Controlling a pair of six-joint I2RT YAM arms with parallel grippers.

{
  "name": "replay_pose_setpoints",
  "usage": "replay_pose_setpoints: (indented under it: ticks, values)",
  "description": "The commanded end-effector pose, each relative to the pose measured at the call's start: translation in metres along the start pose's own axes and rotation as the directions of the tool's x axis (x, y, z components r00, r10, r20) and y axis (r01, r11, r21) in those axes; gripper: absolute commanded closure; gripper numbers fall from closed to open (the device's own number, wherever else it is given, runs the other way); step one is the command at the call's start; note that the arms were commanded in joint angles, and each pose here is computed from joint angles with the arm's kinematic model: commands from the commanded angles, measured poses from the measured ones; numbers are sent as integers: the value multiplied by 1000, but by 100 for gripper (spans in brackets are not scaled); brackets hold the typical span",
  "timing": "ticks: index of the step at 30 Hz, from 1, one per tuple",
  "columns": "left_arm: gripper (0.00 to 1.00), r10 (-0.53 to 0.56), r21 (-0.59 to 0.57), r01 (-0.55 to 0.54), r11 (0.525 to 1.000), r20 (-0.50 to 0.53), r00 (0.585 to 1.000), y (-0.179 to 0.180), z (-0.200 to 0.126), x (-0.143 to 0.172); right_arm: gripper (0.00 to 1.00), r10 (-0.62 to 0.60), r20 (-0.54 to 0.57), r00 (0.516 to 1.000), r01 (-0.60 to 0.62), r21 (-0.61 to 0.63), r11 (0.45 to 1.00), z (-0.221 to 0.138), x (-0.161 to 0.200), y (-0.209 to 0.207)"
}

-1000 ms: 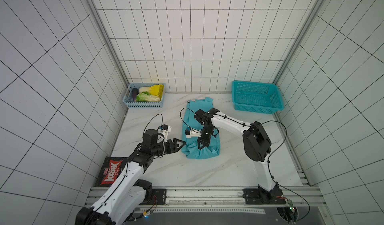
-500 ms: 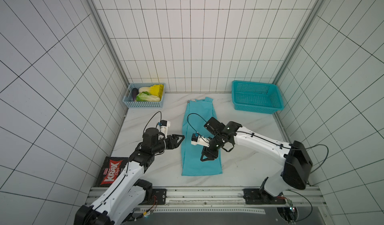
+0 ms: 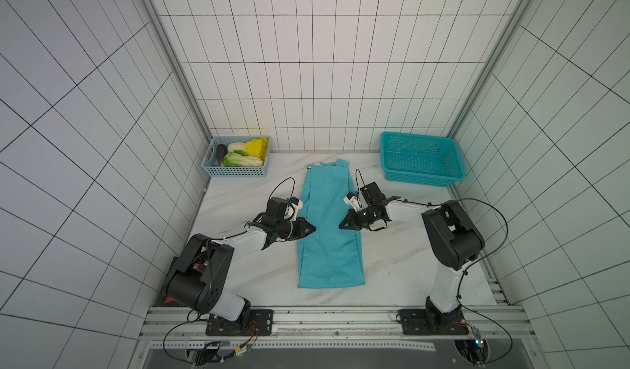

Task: Roll up the long pants
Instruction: Roll the long pant at the center of the board.

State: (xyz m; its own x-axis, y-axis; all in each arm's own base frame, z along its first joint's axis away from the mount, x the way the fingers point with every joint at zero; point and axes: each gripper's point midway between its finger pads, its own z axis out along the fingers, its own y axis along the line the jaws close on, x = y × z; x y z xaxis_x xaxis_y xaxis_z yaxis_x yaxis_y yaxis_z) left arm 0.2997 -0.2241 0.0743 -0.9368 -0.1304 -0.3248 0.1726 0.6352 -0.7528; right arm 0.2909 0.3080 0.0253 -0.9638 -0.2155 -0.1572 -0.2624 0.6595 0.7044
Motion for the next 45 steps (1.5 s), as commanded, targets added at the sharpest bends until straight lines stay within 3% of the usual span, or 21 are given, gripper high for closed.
replay_pose_setpoints:
  ticks: [1, 3, 6, 10, 13, 16, 19, 21, 23, 27, 29, 31, 33, 36, 41, 45]
  values:
    - [87, -91, -86, 91, 992, 0, 996, 49, 7, 3, 100, 110, 68, 992, -114, 57, 992, 2, -16, -31]
    - [87, -155, -120, 149, 981, -39, 987, 74, 15, 15, 100, 126, 71, 989, -135, 145, 980, 5, -11, -53]
    - [91, -209, -130, 196, 972, -92, 974, 88, 30, 21, 100, 158, 58, 986, -165, 152, 975, 8, -12, -61]
    - [92, -174, -144, 159, 977, -101, 980, 81, 41, 0, 100, 176, 94, 980, -194, 239, 952, 3, -33, -73]
    - [93, -142, -146, 131, 981, -65, 988, 78, 38, -31, 100, 216, 116, 970, -236, 207, 950, 1, -53, -77]
    - [92, -120, -115, 115, 987, -38, 992, 65, 33, -62, 100, 50, 103, 993, -68, 182, 981, -7, -76, -52]
    - [92, -92, -85, 89, 992, -30, 995, 42, 24, -75, 87, -207, 71, 976, 182, 267, 947, -33, -76, -17]
    - [89, -86, -50, 85, 995, -16, 996, 23, 9, -73, 65, -437, 67, 897, 399, 301, 866, -54, -58, 26]
    - [74, -71, -50, 72, 996, 19, 997, 10, -12, -68, 50, -648, 38, 760, 586, 390, 710, -66, -28, 59]
    - [68, 29, -56, -22, 998, 144, 989, -21, -52, -70, 41, -884, -125, 450, 845, 382, 375, -50, 63, 94]
    - [67, 91, -1, -92, 996, 177, 980, -42, -54, -73, 39, -930, -137, 341, 895, 351, 277, -38, 99, 93]
    - [67, 141, 50, -151, 987, 168, 976, -59, -45, -78, 37, -948, -128, 291, 912, 338, 234, -33, 117, 92]
    - [69, 183, 97, -191, 977, 92, 979, -69, -25, -78, 36, -954, -148, 261, 922, 332, 201, -26, 127, 90]
    - [77, 168, 107, -165, 981, -19, 986, -61, 3, -77, 34, -951, -225, 210, 931, 343, 124, -14, 135, 80]
    - [76, 163, 109, -156, 982, -58, 985, -46, 22, -71, 32, -938, -304, 169, 925, 378, 44, 0, 138, 54]
    - [76, 133, 111, -122, 986, -98, 986, -31, 33, -64, 29, -904, -413, 111, 906, 416, -79, 14, 132, 35]
